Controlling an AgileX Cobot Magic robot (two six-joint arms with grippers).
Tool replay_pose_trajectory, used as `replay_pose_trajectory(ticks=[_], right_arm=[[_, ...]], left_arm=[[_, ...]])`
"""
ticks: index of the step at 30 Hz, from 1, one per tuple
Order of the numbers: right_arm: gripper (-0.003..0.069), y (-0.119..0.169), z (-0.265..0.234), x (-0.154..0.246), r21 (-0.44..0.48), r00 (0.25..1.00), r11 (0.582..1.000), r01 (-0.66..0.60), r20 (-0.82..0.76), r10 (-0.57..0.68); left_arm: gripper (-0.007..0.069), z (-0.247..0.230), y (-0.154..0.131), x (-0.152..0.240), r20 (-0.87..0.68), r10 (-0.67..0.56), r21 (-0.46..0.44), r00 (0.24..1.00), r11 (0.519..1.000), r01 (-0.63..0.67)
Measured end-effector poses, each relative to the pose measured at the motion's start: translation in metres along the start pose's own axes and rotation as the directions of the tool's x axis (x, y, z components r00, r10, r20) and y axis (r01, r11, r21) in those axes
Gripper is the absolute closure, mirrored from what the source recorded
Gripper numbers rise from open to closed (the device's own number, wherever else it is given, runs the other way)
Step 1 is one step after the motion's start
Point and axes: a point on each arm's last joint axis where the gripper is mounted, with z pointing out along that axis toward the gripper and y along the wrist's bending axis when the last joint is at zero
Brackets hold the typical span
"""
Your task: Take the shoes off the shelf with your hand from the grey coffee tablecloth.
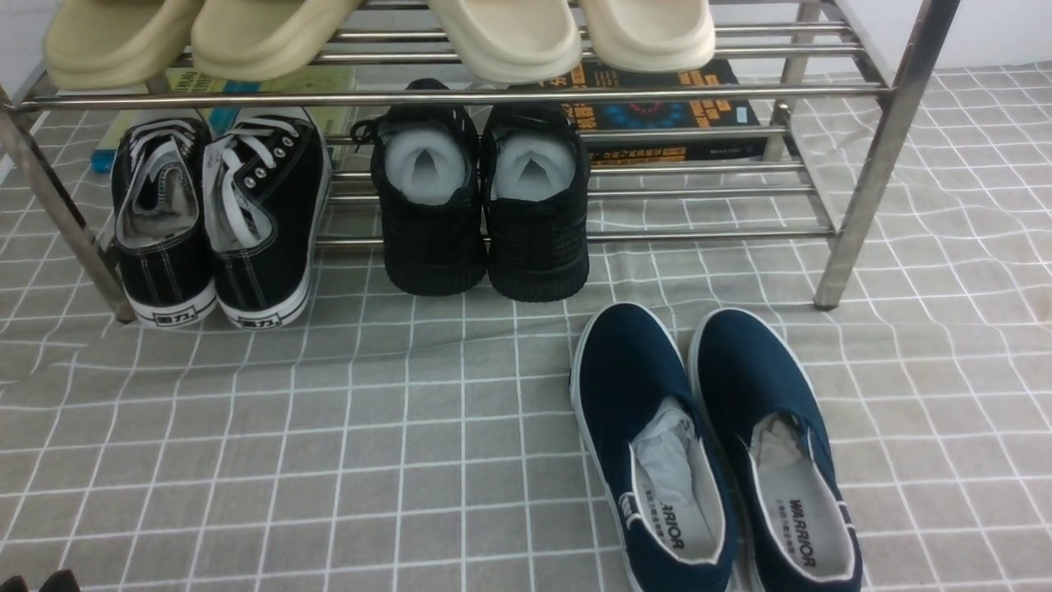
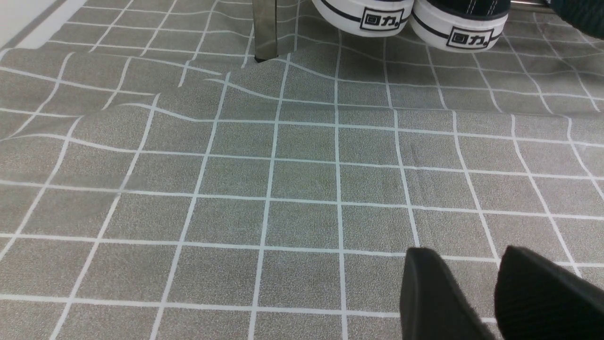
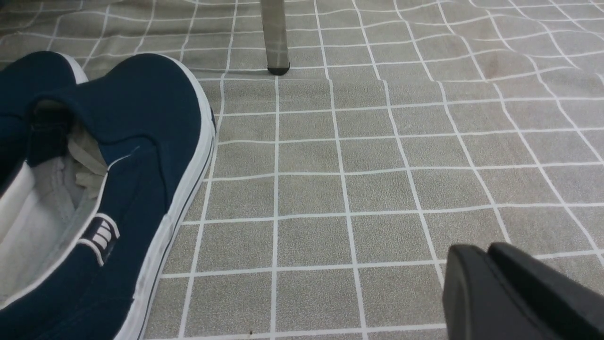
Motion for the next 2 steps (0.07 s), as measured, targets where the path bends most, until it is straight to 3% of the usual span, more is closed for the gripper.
replay_pose_trajectory(ticks=[2], right_arm=[[0.0596, 0.0000, 0.0000, 0.0000, 0.000, 1.000, 1.000, 0.000, 0.000, 0.000]], left_arm=[[0.0385, 0.0000, 0.0000, 0.0000, 0.000, 0.000, 0.000, 1.000, 1.000, 0.000]])
